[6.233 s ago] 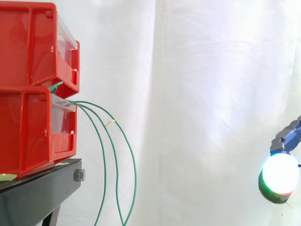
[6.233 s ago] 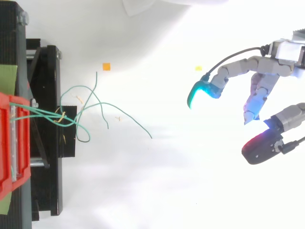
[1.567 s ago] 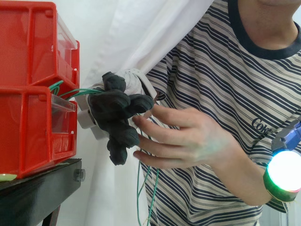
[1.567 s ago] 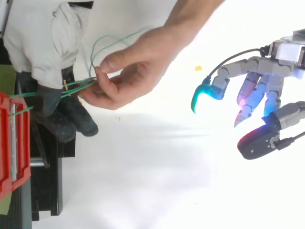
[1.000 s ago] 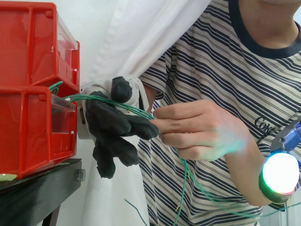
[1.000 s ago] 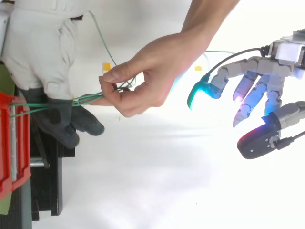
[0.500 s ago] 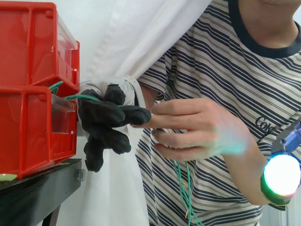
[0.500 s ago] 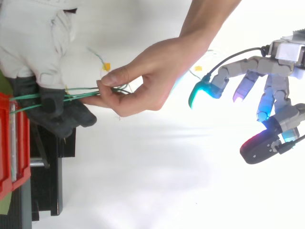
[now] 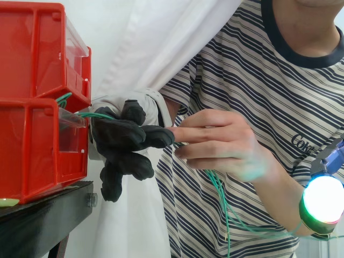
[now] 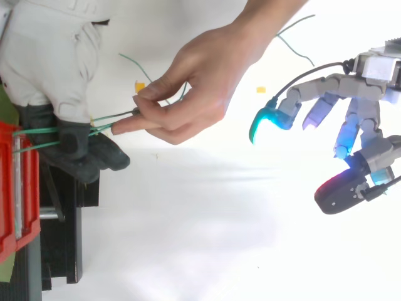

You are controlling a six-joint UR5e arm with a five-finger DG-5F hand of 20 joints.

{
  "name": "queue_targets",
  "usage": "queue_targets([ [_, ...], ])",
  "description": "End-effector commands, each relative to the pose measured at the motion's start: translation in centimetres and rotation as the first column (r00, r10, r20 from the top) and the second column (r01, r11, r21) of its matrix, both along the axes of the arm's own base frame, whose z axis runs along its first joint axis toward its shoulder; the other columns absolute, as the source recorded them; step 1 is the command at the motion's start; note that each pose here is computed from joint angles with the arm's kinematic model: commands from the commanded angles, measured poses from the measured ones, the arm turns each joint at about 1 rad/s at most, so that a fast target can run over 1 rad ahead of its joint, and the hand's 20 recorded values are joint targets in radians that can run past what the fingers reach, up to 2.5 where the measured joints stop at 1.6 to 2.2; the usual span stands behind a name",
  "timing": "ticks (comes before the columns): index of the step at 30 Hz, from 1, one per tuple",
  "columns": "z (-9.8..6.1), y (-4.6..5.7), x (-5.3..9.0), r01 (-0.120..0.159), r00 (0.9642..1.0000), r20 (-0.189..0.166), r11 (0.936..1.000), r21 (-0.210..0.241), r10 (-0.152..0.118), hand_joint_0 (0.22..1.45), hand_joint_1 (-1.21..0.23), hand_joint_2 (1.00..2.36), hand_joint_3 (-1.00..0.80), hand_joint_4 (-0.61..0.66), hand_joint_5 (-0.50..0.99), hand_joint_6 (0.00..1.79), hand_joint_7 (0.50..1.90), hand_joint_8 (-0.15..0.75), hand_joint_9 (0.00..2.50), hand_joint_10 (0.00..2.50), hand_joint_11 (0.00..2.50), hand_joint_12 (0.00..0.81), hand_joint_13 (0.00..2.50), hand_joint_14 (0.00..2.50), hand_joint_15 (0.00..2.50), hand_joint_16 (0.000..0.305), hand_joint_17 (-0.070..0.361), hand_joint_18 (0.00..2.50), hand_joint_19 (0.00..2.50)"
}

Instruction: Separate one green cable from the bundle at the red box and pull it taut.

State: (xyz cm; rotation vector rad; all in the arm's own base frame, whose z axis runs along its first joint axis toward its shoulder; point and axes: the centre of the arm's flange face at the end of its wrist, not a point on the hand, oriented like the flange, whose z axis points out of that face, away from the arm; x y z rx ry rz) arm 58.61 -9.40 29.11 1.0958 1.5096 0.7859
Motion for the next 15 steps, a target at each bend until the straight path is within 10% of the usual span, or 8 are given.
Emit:
queue_targets([
  [1,-0.01,-0.04,-0.01,0.001,1.0,-0.001,1.0,0.0,-0.001,0.8,-0.71,1.0,-0.5,0.49,-0.1,0.5,0.84,0.33,1.93,0.01,0.39,0.287,1.45,0.01,0.32,0.02,0.044,0.66,0.53],
  [15,0.0,-0.02,0.0,0.0,1.0,0.001,1.0,0.0,0.0,0.77,-0.66,1.0,-0.5,0.49,-0.12,0.5,0.75,0.437,1.9,0.01,0.18,0.377,1.54,0.01,0.19,0.023,0.053,0.74,0.46],
])
